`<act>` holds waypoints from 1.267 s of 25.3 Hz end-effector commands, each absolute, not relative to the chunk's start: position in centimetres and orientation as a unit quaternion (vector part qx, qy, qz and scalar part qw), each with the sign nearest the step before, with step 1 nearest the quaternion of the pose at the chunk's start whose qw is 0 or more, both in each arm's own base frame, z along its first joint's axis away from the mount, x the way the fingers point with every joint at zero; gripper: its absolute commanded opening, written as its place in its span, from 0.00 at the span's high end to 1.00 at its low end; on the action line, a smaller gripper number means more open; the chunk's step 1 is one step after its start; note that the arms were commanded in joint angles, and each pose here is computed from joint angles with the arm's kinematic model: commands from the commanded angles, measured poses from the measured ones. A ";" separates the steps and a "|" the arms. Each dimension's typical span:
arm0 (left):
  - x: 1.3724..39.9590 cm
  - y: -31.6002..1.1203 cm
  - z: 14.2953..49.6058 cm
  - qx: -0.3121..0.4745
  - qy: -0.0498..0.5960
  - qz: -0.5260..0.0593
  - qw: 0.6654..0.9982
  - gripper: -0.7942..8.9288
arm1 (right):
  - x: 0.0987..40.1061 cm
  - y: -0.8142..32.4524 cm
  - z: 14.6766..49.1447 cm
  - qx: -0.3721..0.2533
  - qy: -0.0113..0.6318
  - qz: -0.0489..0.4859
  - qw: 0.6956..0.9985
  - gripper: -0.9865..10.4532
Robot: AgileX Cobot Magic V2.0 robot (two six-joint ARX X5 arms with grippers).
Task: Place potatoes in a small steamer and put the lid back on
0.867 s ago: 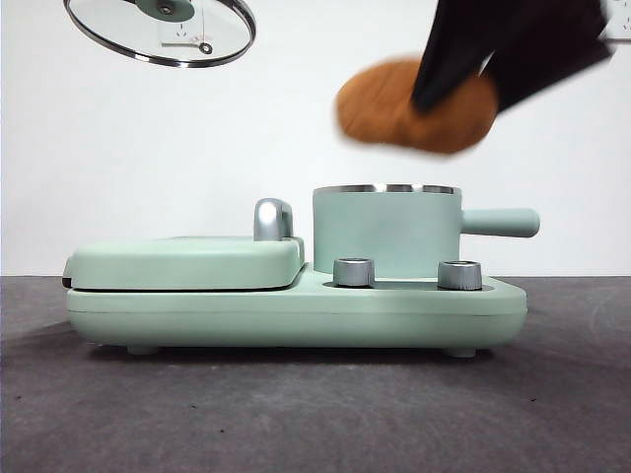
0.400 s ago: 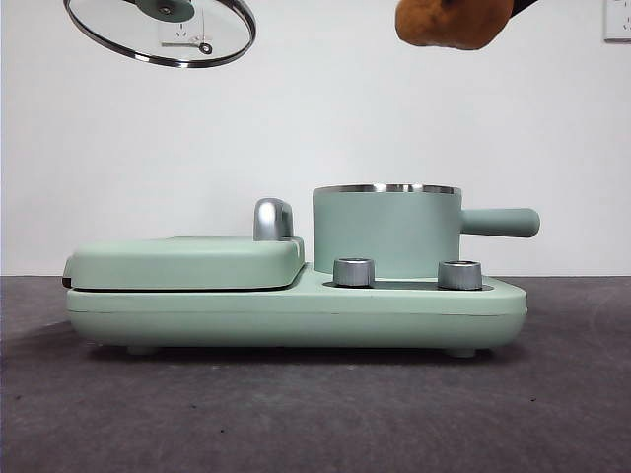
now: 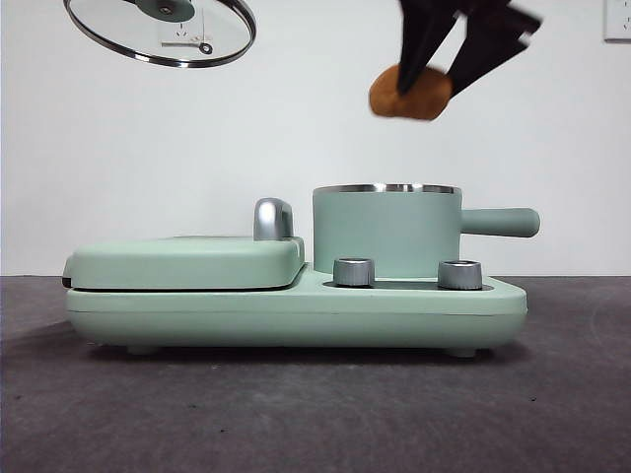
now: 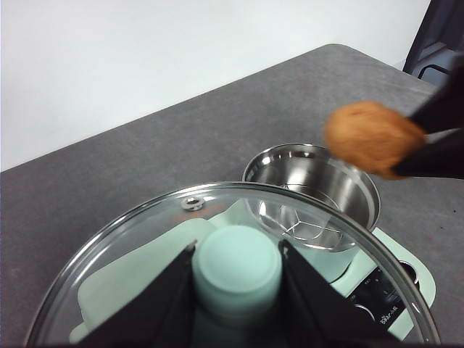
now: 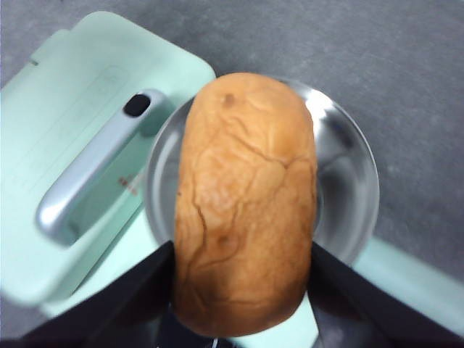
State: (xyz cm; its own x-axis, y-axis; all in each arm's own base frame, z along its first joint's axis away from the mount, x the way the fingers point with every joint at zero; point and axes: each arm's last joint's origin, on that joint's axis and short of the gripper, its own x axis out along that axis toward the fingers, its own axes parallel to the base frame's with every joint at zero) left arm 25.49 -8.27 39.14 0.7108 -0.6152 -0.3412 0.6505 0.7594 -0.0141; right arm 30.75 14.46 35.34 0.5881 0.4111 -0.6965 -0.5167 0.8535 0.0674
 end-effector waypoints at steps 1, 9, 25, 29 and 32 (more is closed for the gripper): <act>25.3 -8.3 40.1 0.060 0.138 -0.346 0.926 0.90 | 32.8 15.3 34.7 -0.083 0.370 0.267 0.886 0.68; 25.3 -8.3 40.1 0.058 0.138 -0.346 0.926 0.90 | 37.0 17.0 30.8 -0.096 0.402 0.269 0.870 0.68; 25.3 -8.3 40.1 0.058 0.138 -0.346 0.926 0.90 | 38.4 17.5 26.6 -0.108 0.467 0.255 0.840 0.60; 25.3 -8.3 40.1 0.058 0.138 -0.346 0.926 0.90 | 38.3 17.5 27.0 -0.105 0.462 0.259 0.842 0.59; 25.3 -8.3 40.1 0.058 0.138 -0.346 0.926 0.90 | 37.3 17.0 29.4 -0.102 0.435 0.261 0.855 0.59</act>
